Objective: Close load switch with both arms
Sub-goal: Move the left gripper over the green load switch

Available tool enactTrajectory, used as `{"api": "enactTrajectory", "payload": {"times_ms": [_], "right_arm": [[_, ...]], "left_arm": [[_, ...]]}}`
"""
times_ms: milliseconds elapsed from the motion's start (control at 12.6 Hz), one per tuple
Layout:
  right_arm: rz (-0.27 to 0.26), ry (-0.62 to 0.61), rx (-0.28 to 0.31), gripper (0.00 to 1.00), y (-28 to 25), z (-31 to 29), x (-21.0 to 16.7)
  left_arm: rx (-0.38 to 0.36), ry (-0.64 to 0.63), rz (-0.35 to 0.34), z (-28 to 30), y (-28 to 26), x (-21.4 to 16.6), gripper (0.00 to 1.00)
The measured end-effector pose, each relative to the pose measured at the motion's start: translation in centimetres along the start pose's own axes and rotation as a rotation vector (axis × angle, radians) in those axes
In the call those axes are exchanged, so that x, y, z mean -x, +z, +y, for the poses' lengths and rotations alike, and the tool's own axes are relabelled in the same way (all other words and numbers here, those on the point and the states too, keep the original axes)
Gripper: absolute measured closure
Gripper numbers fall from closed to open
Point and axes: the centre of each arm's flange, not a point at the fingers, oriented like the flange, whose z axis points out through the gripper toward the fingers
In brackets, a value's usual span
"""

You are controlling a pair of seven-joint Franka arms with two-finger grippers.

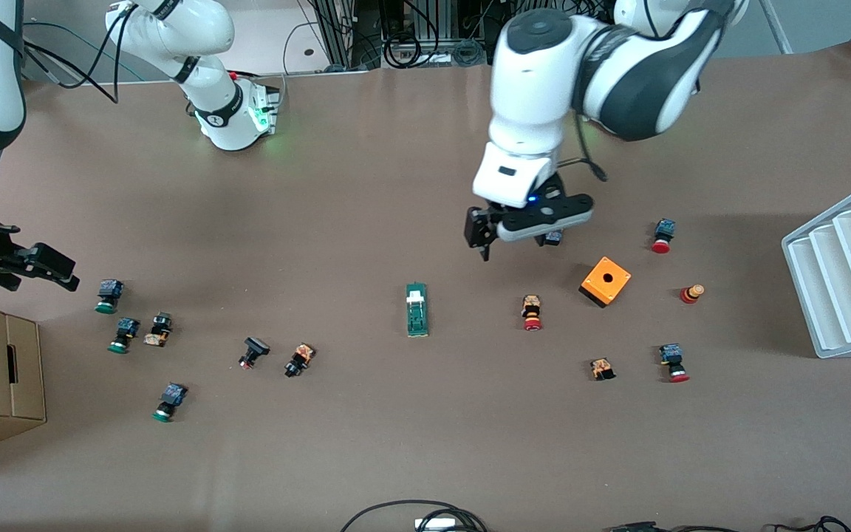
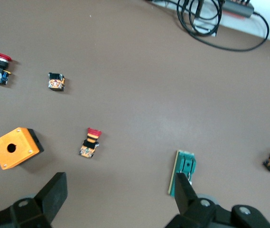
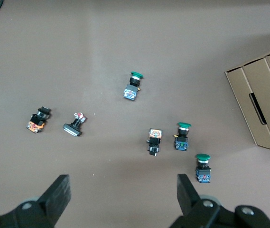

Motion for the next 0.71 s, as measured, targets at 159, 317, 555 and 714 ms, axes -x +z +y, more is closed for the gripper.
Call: {"api": "enactTrajectory", "payload": {"times_ms": [159,317,555,714], "right_arm": [[0.000,0.000,0.000,0.00,0.0,0.0,0.0],[0.000,0.000,0.000,0.00,0.0,0.0,0.0],[0.000,-0.001,0.000,0.00,0.0,0.1,0.0],[0.000,-0.001,0.000,0.00,0.0,0.1,0.0]], "left_arm": [[0.016,-0.031,0.044,1.8,1.3,1.8,0.00],[0.025,-0.043,0.093,4.1,2.6,5.1,0.00],[0.034,-0.064,0.183,6.7,5.4,9.3,0.00],[0.045,-0.056,0.228,7.8,7.5,11.6,0.00]]}}
